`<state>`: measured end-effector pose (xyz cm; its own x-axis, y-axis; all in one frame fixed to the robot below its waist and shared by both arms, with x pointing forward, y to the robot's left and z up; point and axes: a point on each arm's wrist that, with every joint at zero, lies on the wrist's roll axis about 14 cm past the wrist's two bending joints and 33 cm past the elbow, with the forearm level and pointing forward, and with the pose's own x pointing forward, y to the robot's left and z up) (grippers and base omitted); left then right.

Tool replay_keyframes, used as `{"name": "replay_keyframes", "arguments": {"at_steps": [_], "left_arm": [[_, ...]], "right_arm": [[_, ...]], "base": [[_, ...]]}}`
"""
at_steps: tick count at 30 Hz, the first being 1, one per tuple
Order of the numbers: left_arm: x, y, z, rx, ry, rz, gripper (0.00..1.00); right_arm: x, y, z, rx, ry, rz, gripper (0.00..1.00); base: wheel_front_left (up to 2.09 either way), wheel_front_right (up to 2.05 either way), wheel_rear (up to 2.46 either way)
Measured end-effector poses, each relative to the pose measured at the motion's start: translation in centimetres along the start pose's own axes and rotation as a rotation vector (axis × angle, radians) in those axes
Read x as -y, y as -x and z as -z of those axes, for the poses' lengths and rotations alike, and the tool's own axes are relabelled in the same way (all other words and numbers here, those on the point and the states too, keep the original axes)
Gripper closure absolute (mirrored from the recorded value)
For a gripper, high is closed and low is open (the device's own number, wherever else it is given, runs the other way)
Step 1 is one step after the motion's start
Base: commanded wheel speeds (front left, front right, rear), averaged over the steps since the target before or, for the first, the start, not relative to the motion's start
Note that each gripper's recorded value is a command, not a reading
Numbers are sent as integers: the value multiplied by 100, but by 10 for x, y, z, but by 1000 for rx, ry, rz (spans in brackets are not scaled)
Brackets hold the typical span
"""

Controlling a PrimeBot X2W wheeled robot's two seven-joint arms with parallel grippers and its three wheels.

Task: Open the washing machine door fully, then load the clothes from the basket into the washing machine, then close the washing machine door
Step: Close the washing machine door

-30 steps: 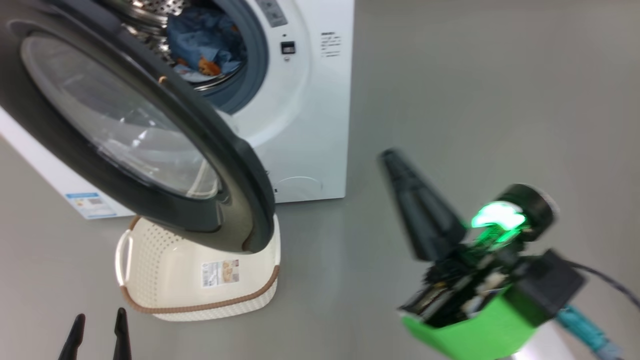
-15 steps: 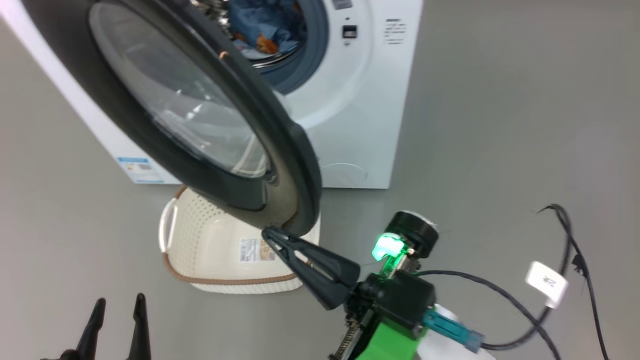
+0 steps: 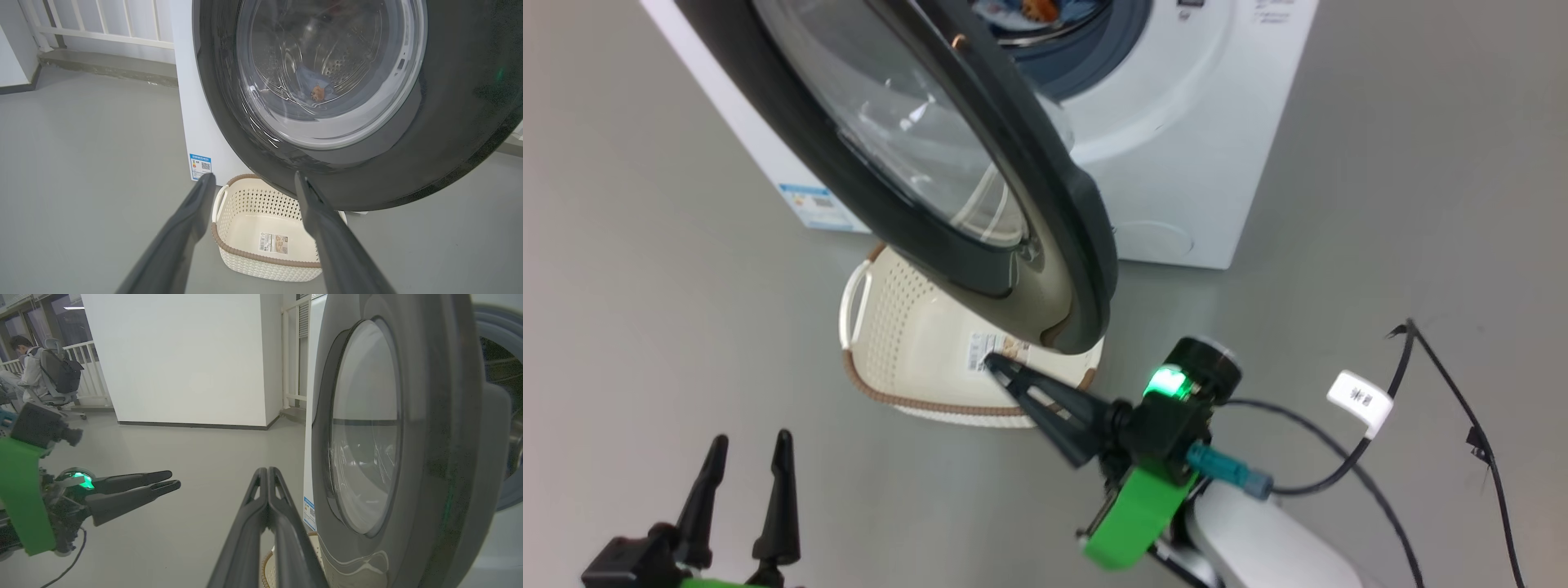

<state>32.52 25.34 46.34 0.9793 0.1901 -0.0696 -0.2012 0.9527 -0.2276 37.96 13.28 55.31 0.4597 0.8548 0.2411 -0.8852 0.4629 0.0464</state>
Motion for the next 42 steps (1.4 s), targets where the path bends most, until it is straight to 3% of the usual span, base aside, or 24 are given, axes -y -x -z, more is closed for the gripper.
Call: {"name": "replay_keyframes", "arguments": {"at_steps": [13, 19, 42], "left_arm": [[2, -26, 6, -27, 12, 1, 0], [7, -39, 11, -43, 13, 21, 0], [30, -78, 43, -128, 20, 112, 0]], "right_arm": [[69, -23, 38, -35, -46, 119, 100], [107, -32, 37, 13, -116, 209, 100], [247, -46, 19, 170, -100, 468, 100]], "base": [[0, 0, 0], [0, 0, 0], [0, 0, 0]]}}
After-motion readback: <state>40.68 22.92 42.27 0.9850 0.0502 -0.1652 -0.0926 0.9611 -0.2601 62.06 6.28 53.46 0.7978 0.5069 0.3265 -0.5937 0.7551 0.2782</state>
